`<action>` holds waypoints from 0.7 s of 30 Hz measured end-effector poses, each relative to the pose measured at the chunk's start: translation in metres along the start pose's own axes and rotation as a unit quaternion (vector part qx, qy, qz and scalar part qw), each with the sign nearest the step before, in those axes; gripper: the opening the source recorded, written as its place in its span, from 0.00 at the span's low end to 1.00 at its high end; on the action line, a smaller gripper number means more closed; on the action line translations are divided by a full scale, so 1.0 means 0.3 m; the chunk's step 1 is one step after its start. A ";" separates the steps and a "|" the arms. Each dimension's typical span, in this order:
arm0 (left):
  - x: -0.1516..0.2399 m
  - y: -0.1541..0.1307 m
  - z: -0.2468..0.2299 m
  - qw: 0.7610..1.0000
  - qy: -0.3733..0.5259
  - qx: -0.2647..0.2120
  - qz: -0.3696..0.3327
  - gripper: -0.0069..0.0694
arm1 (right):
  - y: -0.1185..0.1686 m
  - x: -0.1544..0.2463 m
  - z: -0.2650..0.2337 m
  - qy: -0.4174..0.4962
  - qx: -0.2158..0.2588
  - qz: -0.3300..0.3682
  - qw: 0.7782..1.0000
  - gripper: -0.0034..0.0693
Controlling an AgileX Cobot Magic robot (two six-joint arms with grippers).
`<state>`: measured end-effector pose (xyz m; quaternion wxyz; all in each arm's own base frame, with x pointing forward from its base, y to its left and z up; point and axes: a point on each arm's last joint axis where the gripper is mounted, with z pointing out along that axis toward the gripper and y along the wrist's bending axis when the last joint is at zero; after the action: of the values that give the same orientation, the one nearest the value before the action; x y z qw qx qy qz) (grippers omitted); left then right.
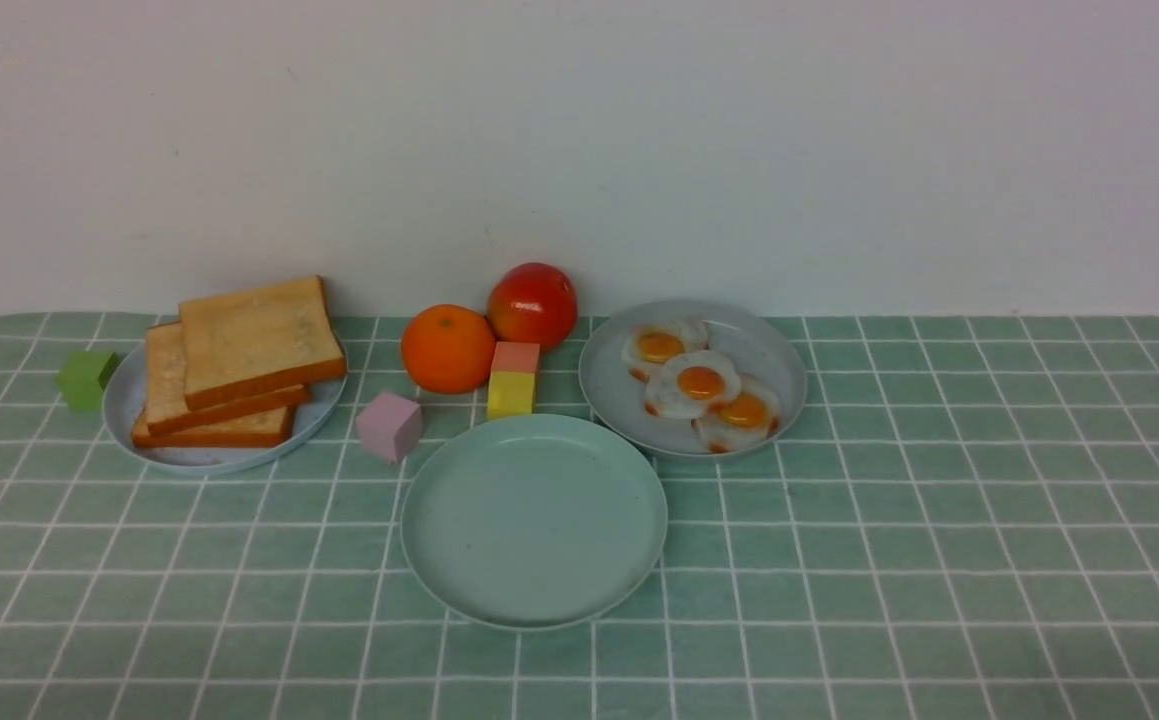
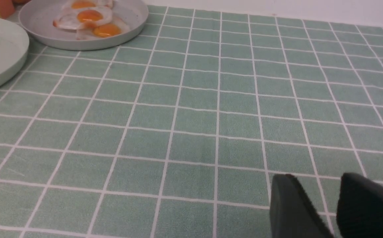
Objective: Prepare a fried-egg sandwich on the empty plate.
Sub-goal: Use the left arm to grab a slice of bread
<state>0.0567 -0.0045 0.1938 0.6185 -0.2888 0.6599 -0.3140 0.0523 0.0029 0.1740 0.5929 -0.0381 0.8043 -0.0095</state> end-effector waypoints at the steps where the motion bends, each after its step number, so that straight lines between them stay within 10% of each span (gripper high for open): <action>1: -0.001 -0.001 0.000 1.000 -0.002 0.002 -0.009 0.40 | 0.000 0.000 0.000 0.000 0.000 0.000 1.000 0.38; 11: -0.077 -0.108 -0.026 0.999 -0.011 0.036 -0.012 0.27 | 0.002 -0.006 0.000 -0.011 -0.003 0.023 1.000 0.38; 21: -0.201 -0.340 0.089 0.919 0.258 -0.034 0.297 0.07 | 0.007 -0.075 -0.008 -0.120 -0.063 0.381 0.914 0.38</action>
<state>0.0868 -0.0246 0.3098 0.4811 -0.0090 0.8625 -0.1566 0.0565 0.0067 0.1960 0.6400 0.2335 0.6795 0.2724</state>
